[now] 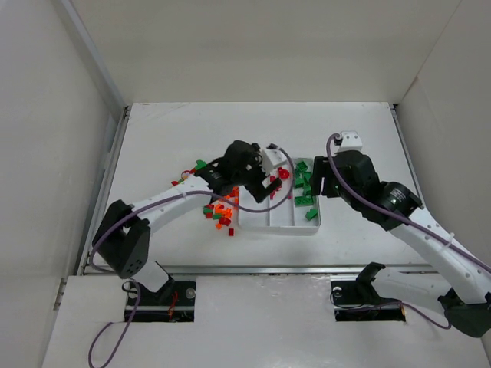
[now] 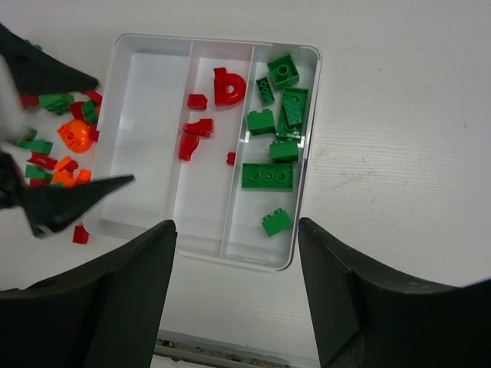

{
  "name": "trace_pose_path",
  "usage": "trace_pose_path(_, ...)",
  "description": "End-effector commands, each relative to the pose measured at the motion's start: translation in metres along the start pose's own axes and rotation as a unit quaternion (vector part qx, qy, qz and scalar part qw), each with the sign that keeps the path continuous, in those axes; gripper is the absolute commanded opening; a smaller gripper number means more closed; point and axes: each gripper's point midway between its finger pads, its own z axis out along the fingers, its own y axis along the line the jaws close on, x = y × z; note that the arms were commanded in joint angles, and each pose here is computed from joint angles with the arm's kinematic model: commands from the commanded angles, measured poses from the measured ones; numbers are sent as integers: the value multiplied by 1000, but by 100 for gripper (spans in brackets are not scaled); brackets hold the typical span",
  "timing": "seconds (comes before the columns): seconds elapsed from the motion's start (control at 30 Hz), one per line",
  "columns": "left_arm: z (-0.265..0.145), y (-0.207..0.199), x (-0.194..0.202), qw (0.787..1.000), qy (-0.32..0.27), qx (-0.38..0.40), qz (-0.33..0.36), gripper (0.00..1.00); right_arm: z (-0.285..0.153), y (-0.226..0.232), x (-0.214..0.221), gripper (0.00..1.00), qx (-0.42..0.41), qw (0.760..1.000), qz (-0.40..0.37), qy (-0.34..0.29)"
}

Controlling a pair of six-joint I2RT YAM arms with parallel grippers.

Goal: Sort the legos into containers by color

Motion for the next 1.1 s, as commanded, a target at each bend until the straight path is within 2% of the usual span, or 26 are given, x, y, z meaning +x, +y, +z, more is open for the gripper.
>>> trace_pose_path(0.0,-57,69,-23,987,-61,-126,-75,99,-5,10,-19,71,-17,1000,2,-21)
trace_pose_path(0.07,-92,106,-10,956,-62,-239,-159,99,2,21,-21,71,-33,999,-13,-22)
trace_pose_path(0.13,-124,138,17,923,-47,-326,-200,99,13,31,-22,71,-44,998,-32,-17)
trace_pose_path(0.17,-135,143,26,913,-43,-345,-213,99,18,37,-24,71,-51,998,-37,-16)
trace_pose_path(0.2,-156,147,25,896,-67,-369,-238,99,24,50,-22,71,-72,996,-44,-10)
trace_pose_path(0.23,-168,154,45,878,-61,-396,-262,99,35,67,-20,71,-85,995,-59,2)
trace_pose_path(0.3,-202,157,53,845,-88,-443,-287,99,47,97,-15,69,-123,989,-76,18)
trace_pose_path(0.37,-226,156,73,812,-101,-483,-312,99,58,147,5,68,-164,978,-117,49)
trace_pose_path(0.4,-226,155,83,804,-91,-494,-318,99,68,154,6,67,-162,977,-125,54)
trace_pose_path(0.47,-248,155,95,774,-103,-530,-330,99,77,195,28,65,-192,965,-158,84)
trace_pose_path(0.53,-266,156,119,735,-99,-576,-344,99,81,227,53,63,-212,953,-189,108)
trace_pose_path(0.6,-277,156,136,711,-88,-604,-349,99,81,241,70,60,-219,946,-207,122)
trace_pose_path(0.63,-279,155,141,705,-82,-612,-349,99,81,246,80,59,-222,942,-215,129)
trace_pose_path(0.8,-309,158,162,645,-91,-671,-354,99,73,276,128,58,-250,923,-243,164)
trace_pose_path(0.97,-314,154,177,626,-96,-684,-362,99,78,284,149,55,-257,922,-213,194)
trace_pose_path(1.07,-314,152,179,624,-100,-684,-365,99,82,284,165,54,-248,922,-208,211)
